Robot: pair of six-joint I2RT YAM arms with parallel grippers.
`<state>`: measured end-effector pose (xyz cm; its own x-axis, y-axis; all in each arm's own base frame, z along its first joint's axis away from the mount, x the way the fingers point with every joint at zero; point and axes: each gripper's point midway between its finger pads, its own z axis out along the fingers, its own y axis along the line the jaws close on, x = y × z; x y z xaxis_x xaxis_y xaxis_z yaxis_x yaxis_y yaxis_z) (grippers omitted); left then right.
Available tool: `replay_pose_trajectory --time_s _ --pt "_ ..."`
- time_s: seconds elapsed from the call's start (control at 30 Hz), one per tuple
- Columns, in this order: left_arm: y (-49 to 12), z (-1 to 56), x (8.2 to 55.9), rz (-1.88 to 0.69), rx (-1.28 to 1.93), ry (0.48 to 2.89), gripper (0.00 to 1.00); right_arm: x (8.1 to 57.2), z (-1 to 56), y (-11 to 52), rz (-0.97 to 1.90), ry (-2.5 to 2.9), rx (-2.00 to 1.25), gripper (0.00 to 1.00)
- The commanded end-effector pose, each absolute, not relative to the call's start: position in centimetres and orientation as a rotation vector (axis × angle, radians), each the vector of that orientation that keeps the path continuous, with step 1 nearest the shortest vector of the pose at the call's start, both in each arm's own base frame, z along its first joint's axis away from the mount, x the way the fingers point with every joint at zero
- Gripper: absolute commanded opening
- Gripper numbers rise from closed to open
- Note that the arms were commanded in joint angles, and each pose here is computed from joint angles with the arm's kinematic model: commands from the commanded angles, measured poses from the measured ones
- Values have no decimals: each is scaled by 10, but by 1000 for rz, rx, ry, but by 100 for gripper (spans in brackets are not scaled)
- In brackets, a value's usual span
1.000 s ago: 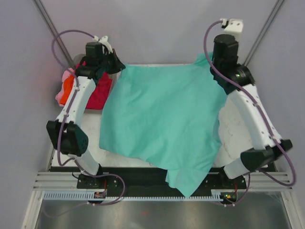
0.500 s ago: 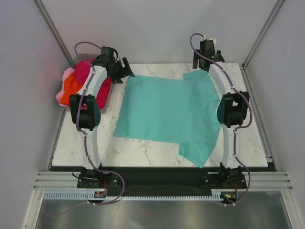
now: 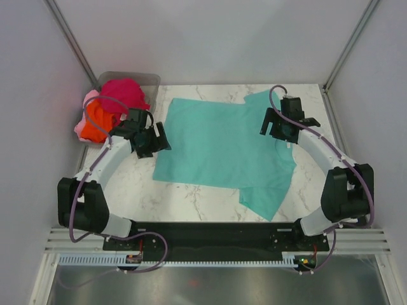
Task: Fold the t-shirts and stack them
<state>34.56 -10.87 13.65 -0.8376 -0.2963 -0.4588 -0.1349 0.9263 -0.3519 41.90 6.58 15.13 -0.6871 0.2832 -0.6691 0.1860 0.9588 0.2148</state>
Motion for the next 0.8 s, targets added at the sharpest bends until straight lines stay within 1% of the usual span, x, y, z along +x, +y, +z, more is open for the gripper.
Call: replay_pose_trajectory --time_s 0.0,0.03,0.1,0.17,0.27,0.33,0.4,0.53,0.77 --pt "-81 121 311 -299 -458 2524 87 369 141 89 342 2380 369 95" --pt "-79 127 302 -313 -467 2492 86 345 141 96 351 2371 333 96" --pt "-75 107 280 -307 -536 2513 85 322 153 100 364 2329 333 96" --pt "-63 95 266 -254 -624 2467 81 296 140 110 359 2359 299 96" --pt "-61 81 257 -291 -713 2400 76 264 131 118 346 2392 278 95" --pt "-59 73 253 -289 -763 2386 75 242 121 121 348 2440 279 93" --pt "-58 65 252 -283 -791 2379 71 225 116 121 359 2454 295 91" --pt "-57 51 253 -285 -813 2368 66 210 120 121 406 2422 281 91" --pt "-61 26 261 -300 -819 2377 60 202 124 114 382 2425 254 90"
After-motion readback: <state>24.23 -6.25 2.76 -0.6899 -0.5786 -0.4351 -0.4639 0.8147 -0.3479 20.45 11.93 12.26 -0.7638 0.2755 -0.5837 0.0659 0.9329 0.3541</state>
